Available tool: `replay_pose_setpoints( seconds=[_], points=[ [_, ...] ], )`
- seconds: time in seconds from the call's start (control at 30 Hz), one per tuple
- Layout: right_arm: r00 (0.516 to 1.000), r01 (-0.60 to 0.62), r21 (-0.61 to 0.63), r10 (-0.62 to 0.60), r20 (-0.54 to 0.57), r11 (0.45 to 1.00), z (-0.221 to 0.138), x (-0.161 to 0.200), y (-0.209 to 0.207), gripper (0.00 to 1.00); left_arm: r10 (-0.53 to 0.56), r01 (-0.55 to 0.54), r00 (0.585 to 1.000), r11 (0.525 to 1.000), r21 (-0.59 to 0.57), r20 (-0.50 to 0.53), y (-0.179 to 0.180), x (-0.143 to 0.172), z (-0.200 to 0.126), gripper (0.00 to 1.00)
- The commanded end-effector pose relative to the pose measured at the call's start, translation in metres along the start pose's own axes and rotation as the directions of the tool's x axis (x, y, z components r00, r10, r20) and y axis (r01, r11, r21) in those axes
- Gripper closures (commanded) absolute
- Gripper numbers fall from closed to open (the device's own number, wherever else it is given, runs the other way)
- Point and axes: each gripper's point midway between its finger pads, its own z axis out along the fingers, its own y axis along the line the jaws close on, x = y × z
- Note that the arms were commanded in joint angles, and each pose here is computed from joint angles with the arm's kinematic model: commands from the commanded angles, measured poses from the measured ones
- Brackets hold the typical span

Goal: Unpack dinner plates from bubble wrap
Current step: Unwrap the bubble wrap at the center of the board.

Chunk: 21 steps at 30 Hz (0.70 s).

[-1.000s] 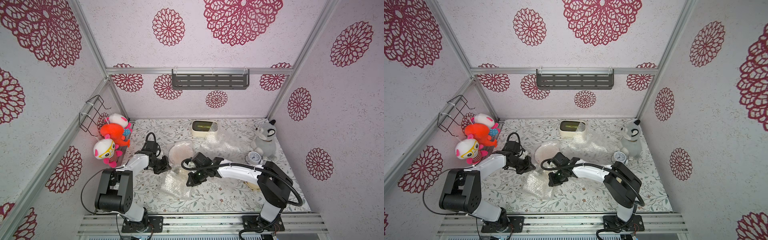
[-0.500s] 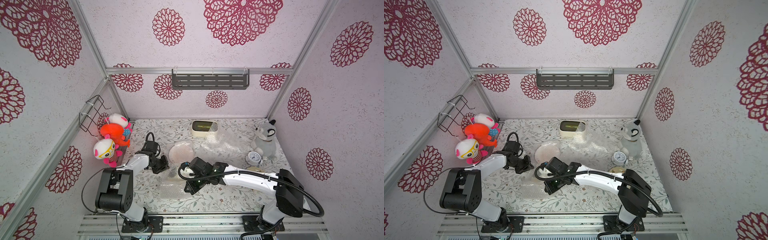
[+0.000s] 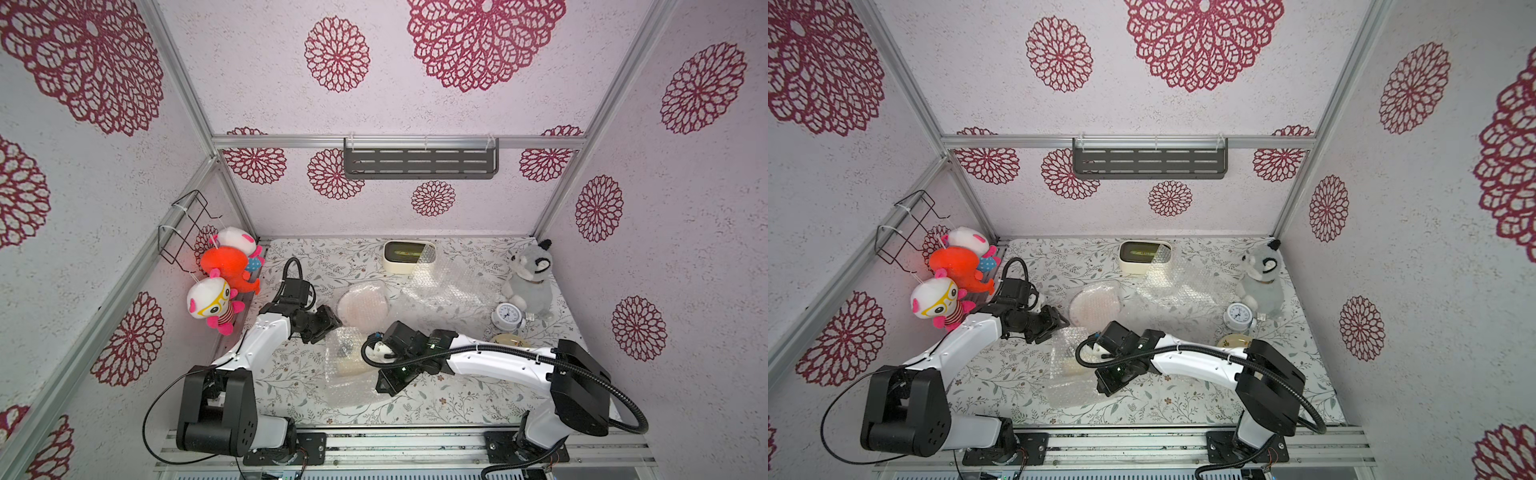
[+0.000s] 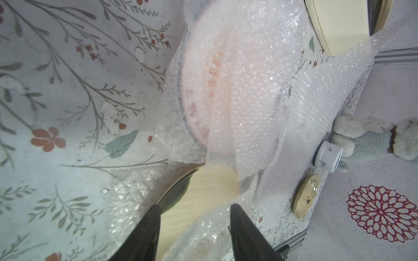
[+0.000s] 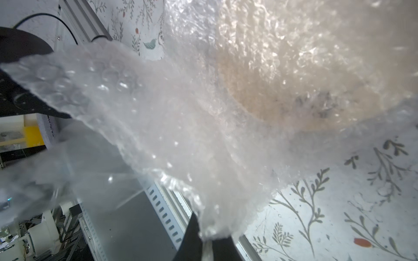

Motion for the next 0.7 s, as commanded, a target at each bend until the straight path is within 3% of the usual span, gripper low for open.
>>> replay_pose_setpoints(
  seconds=[0.0, 0.1, 0.23, 0.33, 0.5, 0.6, 0.67],
  points=[
    [0.999, 0.042, -0.037, -0.041, 0.018, 0.998, -0.013, -0.001, 0.013, 0.9, -0.049, 0.049, 0.999, 0.999, 0.002, -0.011, 0.003, 0.016, -0.014, 0.47],
    [0.999, 0.045, -0.049, -0.045, 0.001, 0.998, -0.011, 0.002, 0.013, 0.82, -0.104, 0.104, 0.995, 0.995, -0.005, 0.001, 0.009, 0.032, -0.03, 0.45],
    [0.999, 0.039, -0.033, -0.039, -0.008, 0.999, -0.008, 0.007, 0.006, 0.82, -0.184, 0.184, 0.983, 0.983, -0.012, -0.016, 0.02, 0.059, -0.034, 0.44],
    [0.999, -0.005, 0.053, 0.007, -0.037, 0.999, -0.001, 0.008, -0.017, 0.85, -0.206, 0.206, 0.978, 0.977, -0.049, -0.009, 0.034, 0.068, -0.03, 0.36],
    [0.994, -0.073, 0.142, 0.084, -0.076, 0.987, 0.013, 0.009, -0.047, 0.92, -0.214, 0.213, 0.977, 0.976, -0.037, -0.022, 0.037, 0.065, -0.012, 0.35],
    [0.992, -0.083, 0.157, 0.096, -0.076, 0.984, 0.022, 0.003, -0.056, 0.94, -0.2, 0.2, 0.979, 0.98, -0.018, -0.027, 0.033, 0.058, 0.0, 0.4],
    [0.992, -0.086, 0.168, 0.099, -0.074, 0.982, 0.029, -0.002, -0.061, 0.96, -0.182, 0.183, 0.982, 0.983, 0.006, -0.038, 0.028, 0.055, 0.007, 0.51]
  ],
)
